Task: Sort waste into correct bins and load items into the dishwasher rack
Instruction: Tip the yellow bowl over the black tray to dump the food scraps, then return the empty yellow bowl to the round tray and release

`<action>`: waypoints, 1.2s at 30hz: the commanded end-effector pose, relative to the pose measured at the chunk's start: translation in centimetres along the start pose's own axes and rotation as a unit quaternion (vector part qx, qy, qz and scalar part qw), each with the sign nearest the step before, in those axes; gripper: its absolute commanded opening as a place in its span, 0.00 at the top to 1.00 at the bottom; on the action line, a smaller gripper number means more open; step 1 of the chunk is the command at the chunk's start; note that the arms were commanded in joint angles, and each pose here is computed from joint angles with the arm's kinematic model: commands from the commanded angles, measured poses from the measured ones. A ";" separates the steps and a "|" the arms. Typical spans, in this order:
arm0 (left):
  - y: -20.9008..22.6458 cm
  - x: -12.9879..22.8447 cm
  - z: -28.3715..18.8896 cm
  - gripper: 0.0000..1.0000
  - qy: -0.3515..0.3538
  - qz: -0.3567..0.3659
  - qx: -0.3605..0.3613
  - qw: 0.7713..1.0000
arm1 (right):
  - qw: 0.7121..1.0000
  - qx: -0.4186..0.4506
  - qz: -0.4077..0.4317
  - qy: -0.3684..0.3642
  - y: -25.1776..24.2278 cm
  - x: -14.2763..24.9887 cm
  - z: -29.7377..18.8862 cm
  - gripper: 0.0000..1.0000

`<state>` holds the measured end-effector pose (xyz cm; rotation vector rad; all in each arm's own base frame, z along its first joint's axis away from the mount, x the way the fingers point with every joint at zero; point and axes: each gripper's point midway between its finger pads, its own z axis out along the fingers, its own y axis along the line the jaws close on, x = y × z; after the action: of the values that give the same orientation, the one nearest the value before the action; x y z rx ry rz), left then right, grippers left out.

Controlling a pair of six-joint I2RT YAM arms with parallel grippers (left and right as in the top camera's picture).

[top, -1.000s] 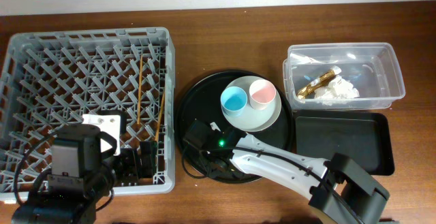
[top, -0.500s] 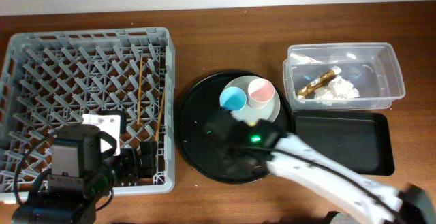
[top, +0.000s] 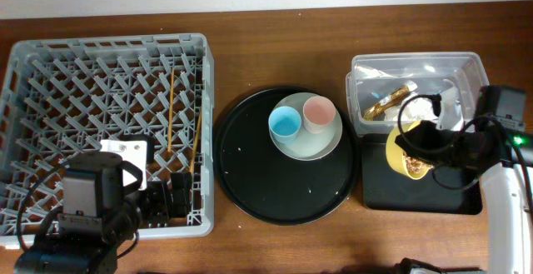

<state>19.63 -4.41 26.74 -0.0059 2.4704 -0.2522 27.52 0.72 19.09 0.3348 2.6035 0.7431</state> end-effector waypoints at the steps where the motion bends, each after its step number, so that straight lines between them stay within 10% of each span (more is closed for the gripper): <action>1: 0.0 -0.1 -0.1 0.01 -0.004 -0.003 0.000 1.000 | 0.996 -0.083 0.036 -0.001 -1.5 0.4 1.4 0.96; 10: 0.0 -0.1 -0.1 0.01 -0.004 -0.003 0.000 1.000 | 0.966 -0.193 0.157 -0.072 -8.2 0.8 4.4 0.96; 20: 0.0 -0.1 -0.1 0.01 -0.004 -0.003 0.000 1.000 | 0.891 -0.389 0.173 -0.158 -5.0 -1.2 -1.1 0.96; 36: 0.0 -0.1 -0.1 0.01 -0.004 -0.003 0.000 1.000 | 0.873 -0.396 0.261 -0.115 -4.7 -0.5 -0.9 0.96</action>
<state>19.63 -4.40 26.73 -0.0061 2.4708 -0.2517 27.24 -3.90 17.04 0.7796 1.7893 1.7059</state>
